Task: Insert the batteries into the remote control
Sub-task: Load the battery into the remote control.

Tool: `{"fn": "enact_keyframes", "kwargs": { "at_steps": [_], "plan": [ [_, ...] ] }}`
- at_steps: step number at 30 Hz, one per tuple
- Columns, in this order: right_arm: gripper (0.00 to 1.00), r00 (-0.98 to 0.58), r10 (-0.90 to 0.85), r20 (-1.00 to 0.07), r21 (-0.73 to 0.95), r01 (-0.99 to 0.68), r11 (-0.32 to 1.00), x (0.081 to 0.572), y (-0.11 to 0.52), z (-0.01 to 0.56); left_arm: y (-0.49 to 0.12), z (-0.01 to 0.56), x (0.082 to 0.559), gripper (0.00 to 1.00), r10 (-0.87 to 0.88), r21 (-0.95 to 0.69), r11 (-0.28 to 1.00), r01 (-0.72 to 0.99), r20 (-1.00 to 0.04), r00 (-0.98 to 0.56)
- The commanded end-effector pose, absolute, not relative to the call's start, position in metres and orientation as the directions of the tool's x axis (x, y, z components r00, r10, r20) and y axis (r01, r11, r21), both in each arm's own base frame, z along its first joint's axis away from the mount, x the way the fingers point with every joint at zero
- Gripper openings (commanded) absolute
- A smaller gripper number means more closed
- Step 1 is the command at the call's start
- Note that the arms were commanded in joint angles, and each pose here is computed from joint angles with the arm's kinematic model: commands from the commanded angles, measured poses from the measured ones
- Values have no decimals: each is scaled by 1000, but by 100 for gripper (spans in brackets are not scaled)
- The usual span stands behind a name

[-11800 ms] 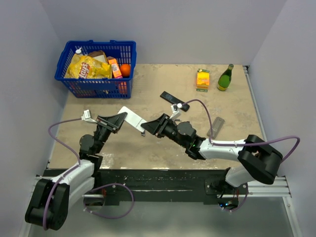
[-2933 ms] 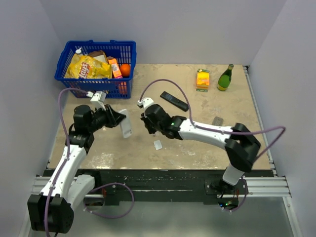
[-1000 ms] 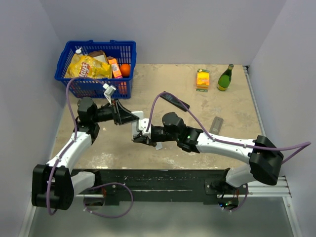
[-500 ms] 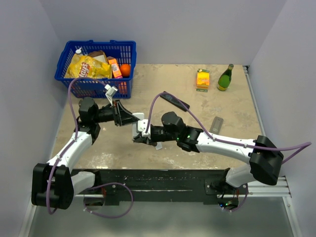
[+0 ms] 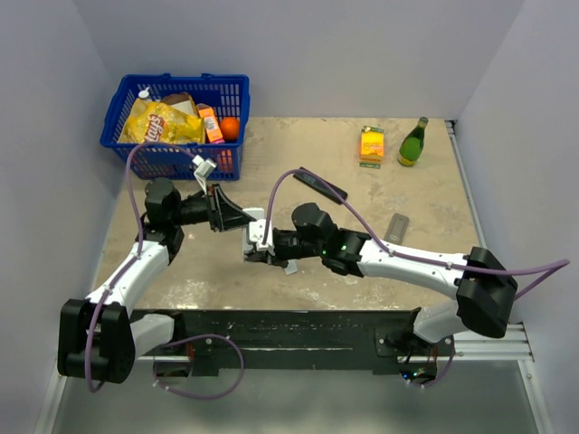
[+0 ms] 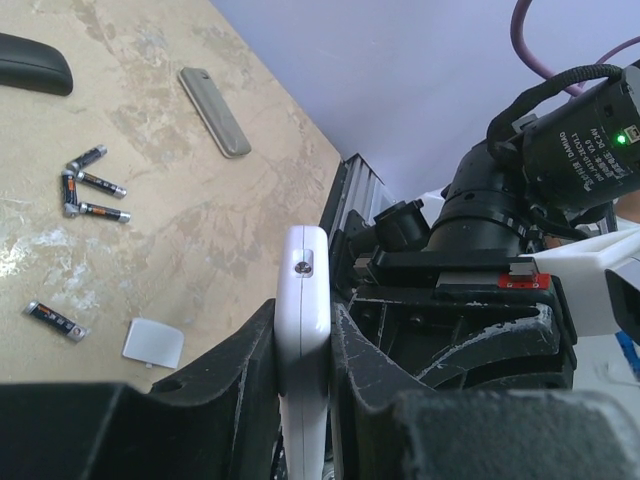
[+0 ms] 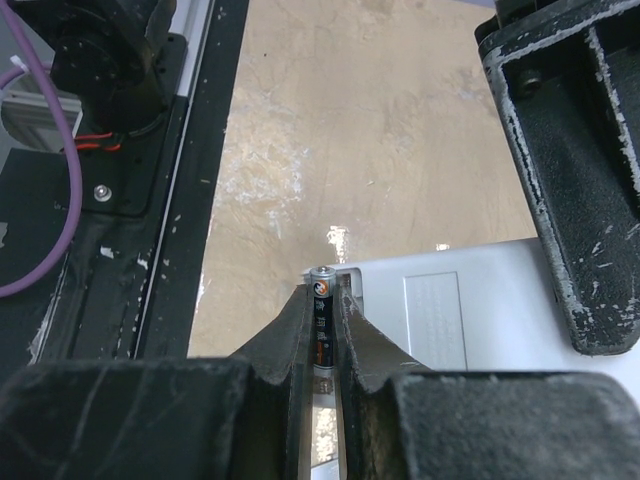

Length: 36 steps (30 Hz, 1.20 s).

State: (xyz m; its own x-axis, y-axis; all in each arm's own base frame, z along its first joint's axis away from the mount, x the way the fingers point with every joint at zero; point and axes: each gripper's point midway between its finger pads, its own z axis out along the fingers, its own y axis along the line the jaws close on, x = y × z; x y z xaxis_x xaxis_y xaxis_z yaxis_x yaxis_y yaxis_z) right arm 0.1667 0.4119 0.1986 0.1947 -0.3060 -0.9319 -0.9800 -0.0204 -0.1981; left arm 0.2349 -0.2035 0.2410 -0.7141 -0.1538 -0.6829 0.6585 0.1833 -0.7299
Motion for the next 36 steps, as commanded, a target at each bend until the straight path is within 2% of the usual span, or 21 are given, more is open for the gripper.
{"fn": "enact_keyframes", "kwargs": {
  "at_steps": [1,10,21,36],
  "plan": [
    [0,222,-315,-923,-232,-973,-6,174,414,209,-204,243,233,0,-144,-716,178,675,-698,-702],
    [0,207,-356,-911,-215,-976,-17,176,416,201,-202,235,238,0,-140,-713,227,663,-698,-703],
    [0,186,-434,-882,-188,-982,-39,177,415,180,-202,236,239,0,-149,-720,228,655,-691,-707],
    [0,167,-553,-816,-201,-979,2,189,411,151,-200,244,243,0,-183,-725,222,652,-688,-702]
  ]
}}
